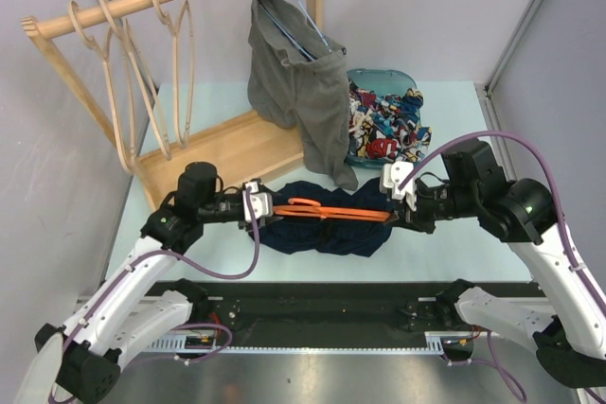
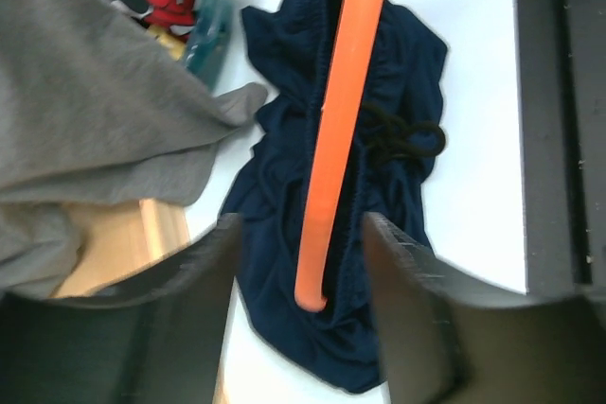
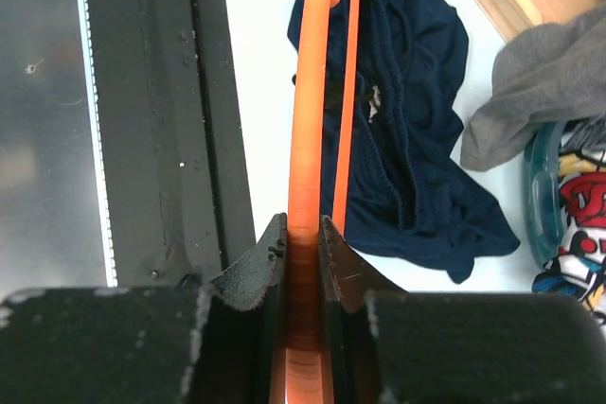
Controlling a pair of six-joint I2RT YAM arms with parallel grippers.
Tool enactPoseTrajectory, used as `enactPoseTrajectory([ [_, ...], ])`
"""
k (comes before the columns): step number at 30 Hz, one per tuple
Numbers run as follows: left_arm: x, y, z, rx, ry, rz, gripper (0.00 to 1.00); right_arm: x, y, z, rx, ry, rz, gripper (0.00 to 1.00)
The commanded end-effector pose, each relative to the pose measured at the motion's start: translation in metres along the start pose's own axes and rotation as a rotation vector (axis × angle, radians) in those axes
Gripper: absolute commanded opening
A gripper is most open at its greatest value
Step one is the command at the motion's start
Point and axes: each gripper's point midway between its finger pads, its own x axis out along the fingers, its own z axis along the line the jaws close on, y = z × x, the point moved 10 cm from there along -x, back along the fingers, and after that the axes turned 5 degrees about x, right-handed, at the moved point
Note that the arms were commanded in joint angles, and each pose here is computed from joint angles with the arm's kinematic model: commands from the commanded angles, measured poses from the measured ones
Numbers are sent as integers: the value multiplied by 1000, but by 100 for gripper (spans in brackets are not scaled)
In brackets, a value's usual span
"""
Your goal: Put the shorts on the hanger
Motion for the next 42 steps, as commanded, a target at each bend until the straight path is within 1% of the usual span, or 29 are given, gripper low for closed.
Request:
enactPoseTrajectory([
  [1, 7, -5, 0, 60, 41, -65, 50, 1, -10, 0, -80, -11, -55, 0],
  [2, 7, -4, -2, 48, 53, -56, 39, 1, -10, -1, -86, -5, -51, 0],
  [4, 7, -4, -2, 32, 73, -49, 27, 4, -11, -4, -92, -5, -43, 0],
  [5, 7, -4, -5, 12, 87, -40, 15, 6, -11, -5, -95, -4, -40, 0],
  [6, 6, -5, -4, 2, 86, -33, 8, 8, -11, -7, -91, -5, -32, 4],
  [7, 6, -5, -4, -10, 89, -25, 3, 12, -10, -9, -84, -8, -12, 12],
  [8, 6, -5, -5, -23, 95, -16, 0, 15, -11, -12, -77, -3, -2, 35],
  [9, 6, -5, -5, -32, 89, -7, 0, 18, -12, -14, -58, 8, 2, 46],
  [10, 5, -5, -4, -34, 85, 4, 0, 23, -13, -18, -28, 29, 20, 54],
  [11, 5, -5, -4, -39, 88, 13, 0, 26, -14, -18, -41, 22, 23, 67],
  [13, 5, -5, -1, -48, 71, 38, 0, 31, -20, -20, -66, 24, 21, 71],
  [16, 7, -7, 2, -60, 67, 65, 0, 49, -30, -24, -82, 13, 30, 73],
  [17, 10, -6, 4, -63, 49, 96, 0, 59, -34, -28, -67, 5, 31, 71],
  [19, 11, -8, 7, -73, 39, 111, 0, 68, -39, -31, -42, -24, 24, 69],
  [20, 13, -8, 8, -74, 26, 125, 0, 74, -42, -33, -27, -35, 17, 65],
  [21, 15, -9, 9, -78, 21, 130, 0, 84, -43, -37, -11, -58, 22, 63],
  [23, 16, -9, 10, -79, 8, 136, 0, 93, -48, -42, 1, -57, 6, 57],
  [24, 17, -7, 9, -82, 9, 142, 0, 100, -50, -47, 4, -62, 7, 57],
  [28, 19, -5, 9, -69, 5, 158, 0, 107, -60, -56, 6, -73, -35, 56],
  [35, 23, 0, 9, -76, 14, 178, 0, 116, -71, -65, -1, -90, -108, 51],
  [39, 26, 0, 9, -77, 24, 182, 0, 123, -73, -67, -15, -76, -108, 45],
  [41, 26, -1, 11, -77, 22, 180, 0, 128, -71, -68, -23, -71, -86, 38],
  [42, 27, -2, 11, -87, 22, 181, 0, 129, -69, -68, -31, -73, -77, 37],
])
